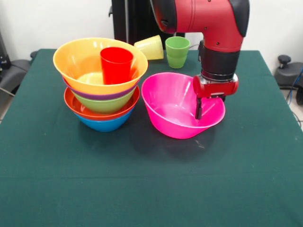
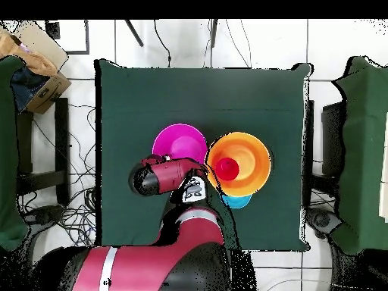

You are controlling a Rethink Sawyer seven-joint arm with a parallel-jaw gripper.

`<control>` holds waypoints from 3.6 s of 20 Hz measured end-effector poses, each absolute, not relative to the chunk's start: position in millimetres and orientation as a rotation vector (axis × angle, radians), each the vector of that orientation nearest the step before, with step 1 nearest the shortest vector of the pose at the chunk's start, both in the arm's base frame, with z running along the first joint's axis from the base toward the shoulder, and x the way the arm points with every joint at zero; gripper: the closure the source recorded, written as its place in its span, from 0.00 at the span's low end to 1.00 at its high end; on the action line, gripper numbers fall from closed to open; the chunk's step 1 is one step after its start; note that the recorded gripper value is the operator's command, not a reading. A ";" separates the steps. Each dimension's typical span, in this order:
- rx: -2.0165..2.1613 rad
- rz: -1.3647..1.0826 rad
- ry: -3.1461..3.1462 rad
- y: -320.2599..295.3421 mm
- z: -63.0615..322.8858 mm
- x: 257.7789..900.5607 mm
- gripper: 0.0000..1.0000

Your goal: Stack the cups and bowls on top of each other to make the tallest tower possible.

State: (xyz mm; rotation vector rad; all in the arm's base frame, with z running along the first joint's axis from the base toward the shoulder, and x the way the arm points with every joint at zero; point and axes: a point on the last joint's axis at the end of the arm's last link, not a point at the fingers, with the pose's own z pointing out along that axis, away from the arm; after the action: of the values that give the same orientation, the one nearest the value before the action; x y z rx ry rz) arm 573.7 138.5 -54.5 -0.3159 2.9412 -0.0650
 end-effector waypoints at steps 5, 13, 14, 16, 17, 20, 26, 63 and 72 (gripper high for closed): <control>-0.305 -0.062 2.939 135.9 -52.6 575.7 1.00; -0.223 0.004 2.948 122.1 -48.6 582.1 1.00; -0.211 0.016 2.953 120.1 -46.5 582.6 1.00; -0.154 0.066 2.978 109.0 -28.8 588.5 1.00; -0.148 0.072 2.980 107.2 -25.1 590.3 1.00; -0.090 0.093 3.014 86.2 13.6 609.2 1.00; -0.019 0.121 3.149 61.4 71.5 620.4 0.00; -0.026 0.239 3.101 61.5 226.8 687.1 0.00; -0.114 0.205 3.087 65.0 159.0 670.0 0.00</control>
State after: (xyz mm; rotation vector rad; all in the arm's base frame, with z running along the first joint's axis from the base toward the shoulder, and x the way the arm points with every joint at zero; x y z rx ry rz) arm 670.0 65.0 159.0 -0.1137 3.0870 0.2046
